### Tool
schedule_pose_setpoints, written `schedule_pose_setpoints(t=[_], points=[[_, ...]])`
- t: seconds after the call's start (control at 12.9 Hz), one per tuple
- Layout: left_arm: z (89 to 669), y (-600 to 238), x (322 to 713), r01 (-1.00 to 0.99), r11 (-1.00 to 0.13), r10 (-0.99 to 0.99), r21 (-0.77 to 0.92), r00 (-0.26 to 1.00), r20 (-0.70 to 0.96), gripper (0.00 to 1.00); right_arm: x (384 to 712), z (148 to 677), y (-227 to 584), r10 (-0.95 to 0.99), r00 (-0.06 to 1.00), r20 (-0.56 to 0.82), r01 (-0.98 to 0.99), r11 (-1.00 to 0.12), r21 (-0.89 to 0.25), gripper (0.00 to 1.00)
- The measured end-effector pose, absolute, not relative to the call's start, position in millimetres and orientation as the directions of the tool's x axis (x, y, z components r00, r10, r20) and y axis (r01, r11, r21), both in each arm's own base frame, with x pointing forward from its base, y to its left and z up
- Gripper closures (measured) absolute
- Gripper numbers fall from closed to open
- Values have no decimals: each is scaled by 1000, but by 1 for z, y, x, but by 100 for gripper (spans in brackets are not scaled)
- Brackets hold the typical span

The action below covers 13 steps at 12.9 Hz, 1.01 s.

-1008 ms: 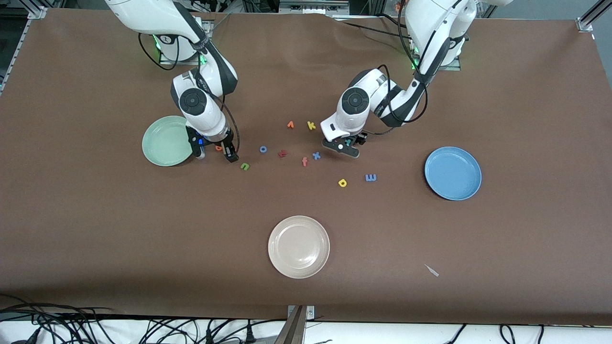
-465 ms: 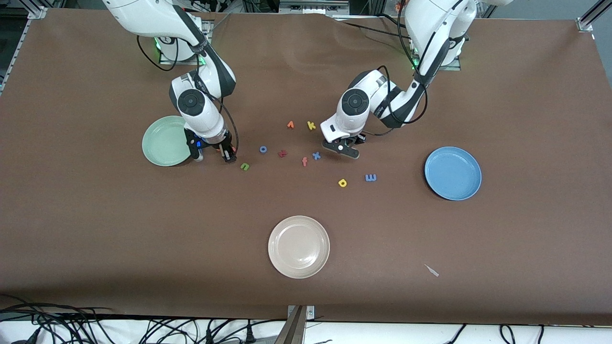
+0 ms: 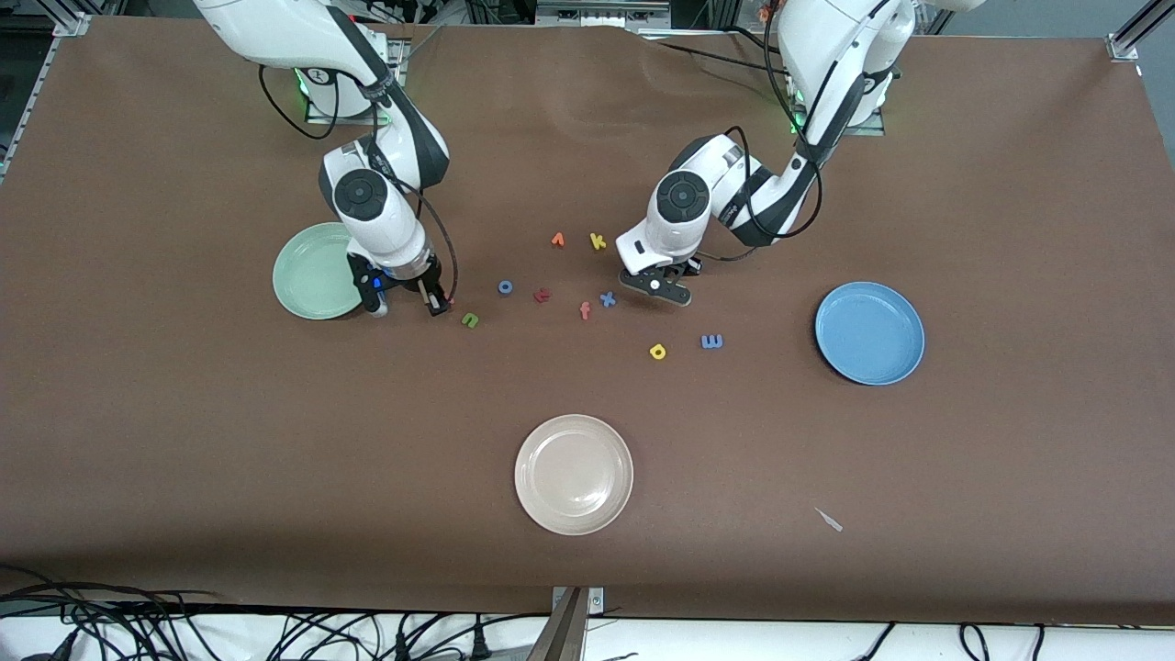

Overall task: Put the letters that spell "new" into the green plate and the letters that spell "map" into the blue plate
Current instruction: 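Grasp the pink w with the right gripper while the left gripper grasps the p, then drop the w on the green plate while the left gripper carries the p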

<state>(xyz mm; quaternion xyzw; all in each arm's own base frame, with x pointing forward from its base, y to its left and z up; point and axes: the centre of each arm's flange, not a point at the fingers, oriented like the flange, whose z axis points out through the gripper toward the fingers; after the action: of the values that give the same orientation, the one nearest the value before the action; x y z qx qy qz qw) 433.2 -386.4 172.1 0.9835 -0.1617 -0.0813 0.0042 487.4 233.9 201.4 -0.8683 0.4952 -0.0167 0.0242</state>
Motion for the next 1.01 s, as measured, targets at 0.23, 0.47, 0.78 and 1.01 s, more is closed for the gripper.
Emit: schedule_pose_setpoints(t=[0.23,0.47,0.78,1.01], points=[[173,-384,438,-309,-950,-311,33,938,-155,89,501,236,176,-731,682,19,-731,-680,63,74],[188,-365,466,-294,-956,-290,13,935,-206,89,506,262,108,-607,795,-12,-602,-790,117,74],[239,-305,522,-363,-931,-350,22,879,-324,89,471,223,39,-536,840,-83,-518,-839,170,74],[256,-232,550,-440,-894,-439,87,819,-370,89,451,201,23,-484,868,-111,-462,-869,178,69]])
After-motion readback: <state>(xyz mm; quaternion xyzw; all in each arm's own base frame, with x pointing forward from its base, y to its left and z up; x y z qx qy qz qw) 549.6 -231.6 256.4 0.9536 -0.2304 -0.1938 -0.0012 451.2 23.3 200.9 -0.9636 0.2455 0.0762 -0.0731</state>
